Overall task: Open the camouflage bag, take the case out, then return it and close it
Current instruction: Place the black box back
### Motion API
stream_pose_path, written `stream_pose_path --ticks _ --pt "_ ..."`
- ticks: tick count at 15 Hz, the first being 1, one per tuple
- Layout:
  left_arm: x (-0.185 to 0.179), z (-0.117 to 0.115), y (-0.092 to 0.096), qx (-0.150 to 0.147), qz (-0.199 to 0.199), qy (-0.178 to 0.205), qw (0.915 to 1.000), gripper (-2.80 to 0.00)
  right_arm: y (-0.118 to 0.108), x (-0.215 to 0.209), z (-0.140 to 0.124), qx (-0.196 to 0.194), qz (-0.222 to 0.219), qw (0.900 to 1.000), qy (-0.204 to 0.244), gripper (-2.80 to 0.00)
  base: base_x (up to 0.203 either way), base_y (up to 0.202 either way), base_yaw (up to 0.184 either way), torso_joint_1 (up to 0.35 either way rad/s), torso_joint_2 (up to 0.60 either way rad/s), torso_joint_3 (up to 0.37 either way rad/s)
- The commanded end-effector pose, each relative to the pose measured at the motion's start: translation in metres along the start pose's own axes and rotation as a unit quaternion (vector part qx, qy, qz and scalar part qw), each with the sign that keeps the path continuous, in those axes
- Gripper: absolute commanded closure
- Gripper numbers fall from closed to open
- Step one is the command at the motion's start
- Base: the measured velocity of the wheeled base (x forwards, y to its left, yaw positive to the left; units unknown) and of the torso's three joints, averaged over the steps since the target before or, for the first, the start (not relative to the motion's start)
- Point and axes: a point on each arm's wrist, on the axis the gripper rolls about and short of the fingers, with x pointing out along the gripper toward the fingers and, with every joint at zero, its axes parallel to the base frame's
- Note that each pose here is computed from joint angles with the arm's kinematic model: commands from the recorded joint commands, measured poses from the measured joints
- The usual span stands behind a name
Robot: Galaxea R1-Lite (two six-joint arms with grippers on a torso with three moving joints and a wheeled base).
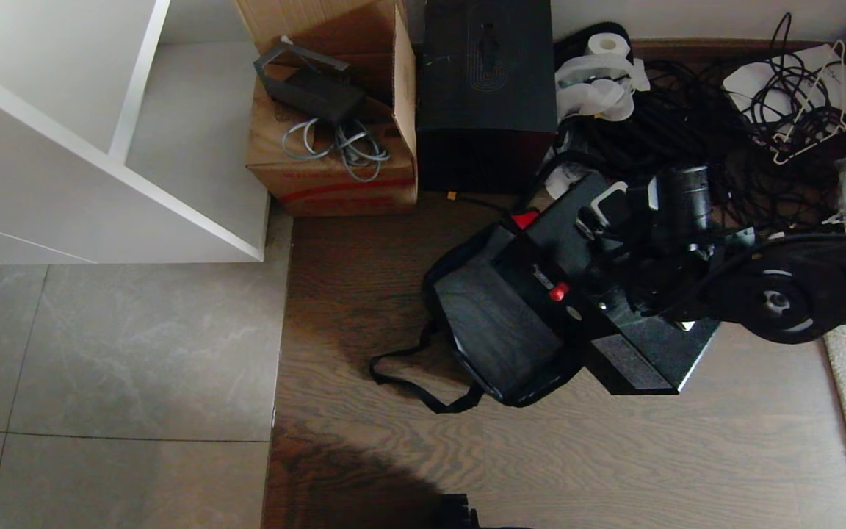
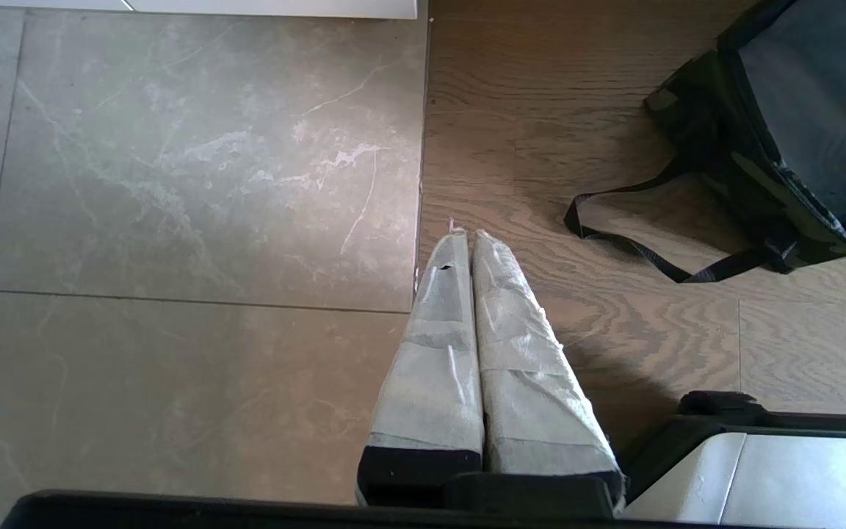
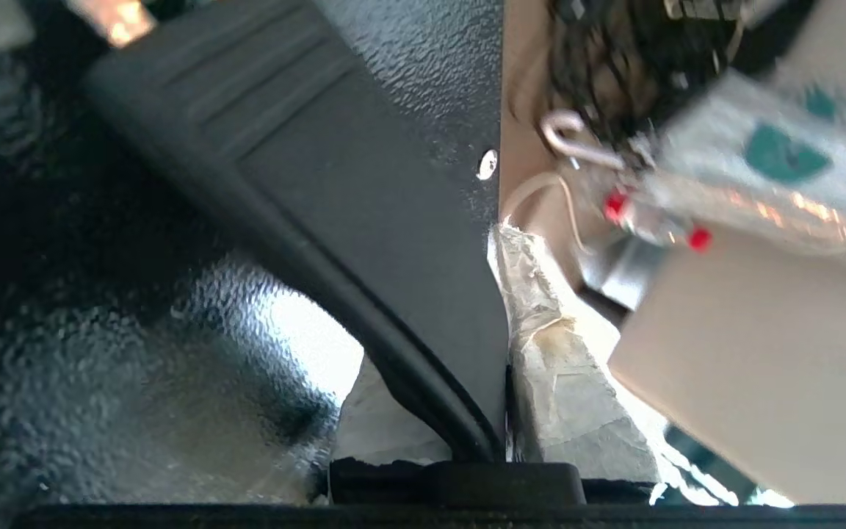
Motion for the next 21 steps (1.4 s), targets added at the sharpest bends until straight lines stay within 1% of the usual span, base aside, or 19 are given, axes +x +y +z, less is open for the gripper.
stream_pose_path --ticks 1,4,6,8,11,14,15,17,19,21 --pt "0.000 0.000 0.000 0.000 0.000 0.000 1.0000 0.00 0.019 -0.001 0.005 -0.015 0.008 1.000 -0.003 0.00 0.000 0.000 0.000 0.000 0.00 0.000" --pt "0.000 0.000 0.000 0.000 0.000 -0.001 1.0000 0.00 0.037 -0.003 0.020 -0.017 0.019 1.000 -0.018 0.00 0.000 0.000 0.000 0.000 0.00 0.000" --pt "0.000 0.000 0.000 0.000 0.000 0.000 1.0000 0.00 0.044 -0.005 0.032 -0.014 0.017 0.999 -0.024 0.00 0.000 0.000 0.000 0.000 0.00 0.000" --pt "0.000 0.000 0.000 0.000 0.000 -0.001 1.0000 0.00 0.052 -0.008 0.041 -0.022 0.023 0.999 -0.027 0.00 0.000 0.000 0.000 0.000 0.00 0.000" --pt "0.000 0.000 0.000 0.000 0.000 -0.001 1.0000 0.00 0.065 -0.015 0.047 -0.030 0.034 0.998 -0.036 0.00 0.000 0.000 0.000 0.000 0.00 0.000" --pt "0.000 0.000 0.000 0.000 0.000 0.000 1.0000 0.00 0.073 -0.021 0.048 -0.044 0.029 0.998 -0.030 0.00 0.000 0.000 0.000 0.000 0.00 0.000" --pt "0.000 0.000 0.000 0.000 0.000 -0.001 1.0000 0.00 0.073 -0.025 0.049 -0.046 0.029 0.998 -0.032 0.00 0.000 0.000 0.000 0.000 0.00 0.000" --pt "0.000 0.000 0.000 0.000 0.000 -0.001 1.0000 0.00 0.064 -0.029 0.051 -0.043 0.023 0.998 -0.031 0.00 0.000 0.000 0.000 0.000 0.00 0.000" --pt "0.000 0.000 0.000 0.000 0.000 0.000 1.0000 0.00 0.056 -0.036 0.052 -0.057 0.013 0.998 -0.020 0.00 0.000 0.000 0.000 0.000 0.00 0.000" --pt "0.000 0.000 0.000 0.000 0.000 -0.001 1.0000 0.00 0.058 -0.046 0.053 -0.065 0.021 0.997 -0.026 0.00 0.000 0.000 0.000 0.000 0.00 0.000"
